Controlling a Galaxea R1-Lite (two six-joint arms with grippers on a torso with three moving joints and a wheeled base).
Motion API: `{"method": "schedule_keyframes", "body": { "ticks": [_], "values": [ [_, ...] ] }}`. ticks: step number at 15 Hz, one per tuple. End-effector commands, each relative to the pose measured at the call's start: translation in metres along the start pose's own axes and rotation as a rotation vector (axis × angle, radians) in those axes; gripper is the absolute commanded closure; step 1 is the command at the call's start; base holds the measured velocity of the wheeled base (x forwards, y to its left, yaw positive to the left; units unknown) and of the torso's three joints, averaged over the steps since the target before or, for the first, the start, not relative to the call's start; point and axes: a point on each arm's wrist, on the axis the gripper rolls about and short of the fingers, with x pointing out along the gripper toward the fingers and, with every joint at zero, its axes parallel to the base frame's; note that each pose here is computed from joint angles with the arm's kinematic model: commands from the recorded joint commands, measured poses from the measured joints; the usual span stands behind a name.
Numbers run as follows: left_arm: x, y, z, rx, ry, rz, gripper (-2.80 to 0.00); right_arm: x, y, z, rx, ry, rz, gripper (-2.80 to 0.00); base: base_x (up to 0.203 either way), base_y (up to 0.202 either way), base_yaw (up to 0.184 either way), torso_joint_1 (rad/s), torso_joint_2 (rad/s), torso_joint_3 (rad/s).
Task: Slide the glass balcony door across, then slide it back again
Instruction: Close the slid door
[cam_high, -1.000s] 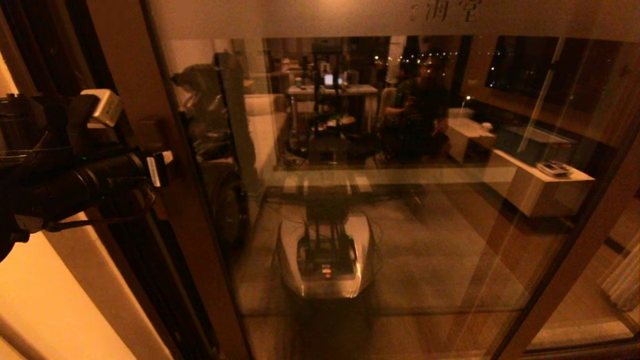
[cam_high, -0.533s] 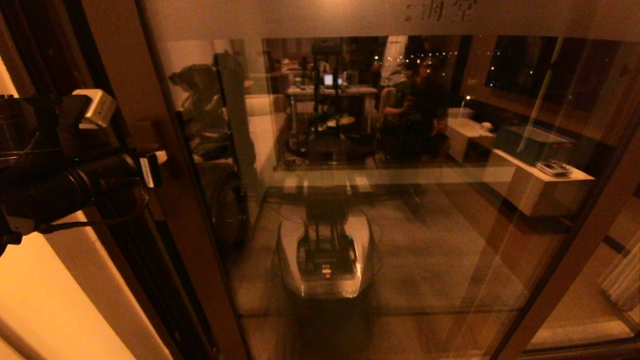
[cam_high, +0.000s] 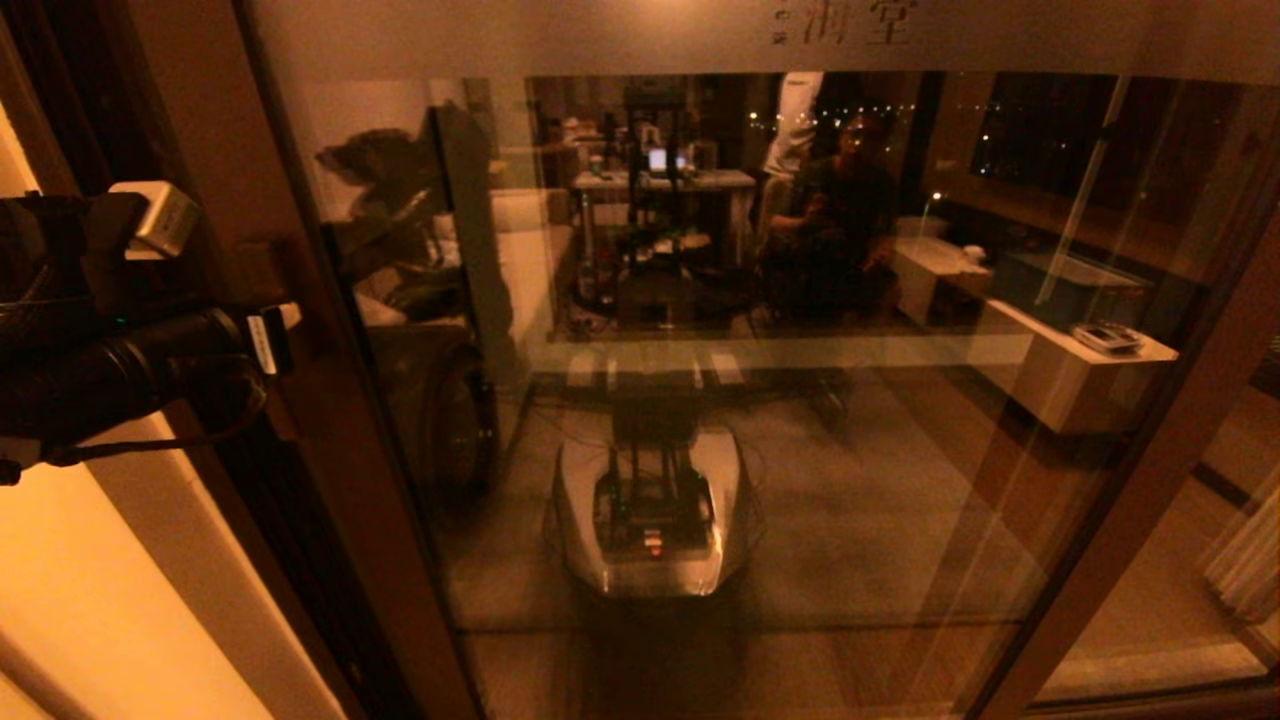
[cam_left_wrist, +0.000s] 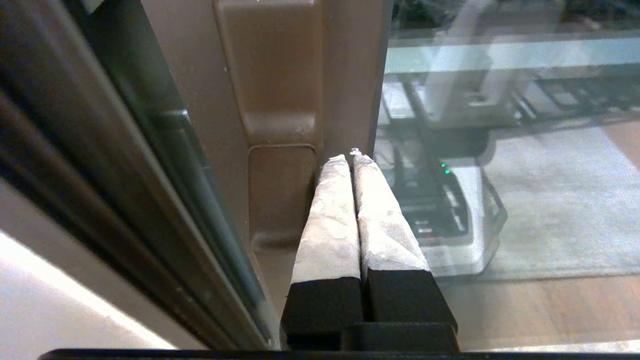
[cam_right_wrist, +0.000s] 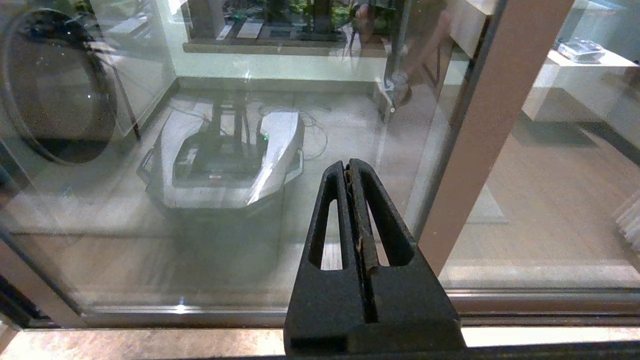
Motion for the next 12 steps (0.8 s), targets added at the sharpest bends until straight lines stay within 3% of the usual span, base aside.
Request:
{"method": "schedule_keyframes", "body": {
  "ticks": [1, 12],
  "values": [
    [0.000, 0.004, 0.000, 0.013, -0.001, 0.006, 0.00, 0.000, 0.000, 0.000, -0.001, 0.002, 0.002, 0.00, 0.000, 0.000, 0.000, 0.000, 0.00, 0.000],
    [0.001, 0.028, -0.004, 0.025, 0.012, 0.051, 0.00, 0.000, 0.000, 0.000, -0.001, 0.002, 0.002, 0.00, 0.000, 0.000, 0.000, 0.000, 0.00, 0.000]
  ]
}}
